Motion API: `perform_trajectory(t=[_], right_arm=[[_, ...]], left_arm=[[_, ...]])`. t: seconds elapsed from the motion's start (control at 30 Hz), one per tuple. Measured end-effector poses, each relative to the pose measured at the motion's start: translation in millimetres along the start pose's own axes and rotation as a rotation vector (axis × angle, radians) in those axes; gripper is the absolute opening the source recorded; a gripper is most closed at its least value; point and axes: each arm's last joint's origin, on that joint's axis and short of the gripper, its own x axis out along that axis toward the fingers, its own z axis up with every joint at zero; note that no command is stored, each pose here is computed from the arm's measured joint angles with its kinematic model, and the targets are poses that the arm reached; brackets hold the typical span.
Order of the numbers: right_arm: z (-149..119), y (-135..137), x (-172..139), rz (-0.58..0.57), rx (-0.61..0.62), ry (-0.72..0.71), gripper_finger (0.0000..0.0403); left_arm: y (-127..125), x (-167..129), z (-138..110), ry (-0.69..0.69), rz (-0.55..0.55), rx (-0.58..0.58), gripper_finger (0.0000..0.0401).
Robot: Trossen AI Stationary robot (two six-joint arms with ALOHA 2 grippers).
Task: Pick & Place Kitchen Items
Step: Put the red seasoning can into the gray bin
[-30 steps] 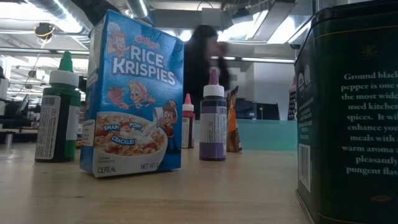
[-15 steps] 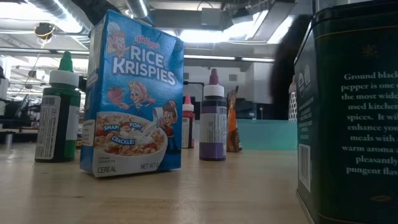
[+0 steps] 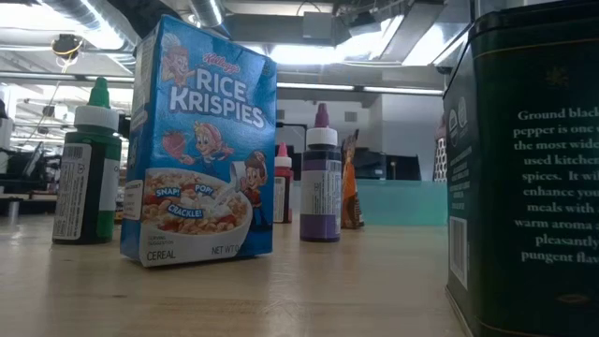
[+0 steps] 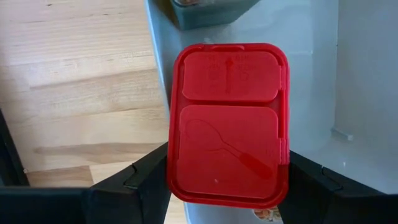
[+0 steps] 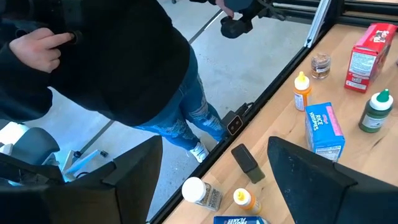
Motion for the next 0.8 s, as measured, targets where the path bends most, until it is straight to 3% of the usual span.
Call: perform_trajectory(t=[0.4,0.8], right_arm=[[-0.6,0.0,-0.1,0.001,0.002,0.004,0.0293],[-2.1,-4.3,-4.7,-0.017,-0.005,0.003,0.0293]], left_arm=[[-0.3,0.0,0.5,-0.009,0.0,0.0,0.0283],[-1.1,-0.1,-1.8,0.056,-0.044,0.0,0.0287]])
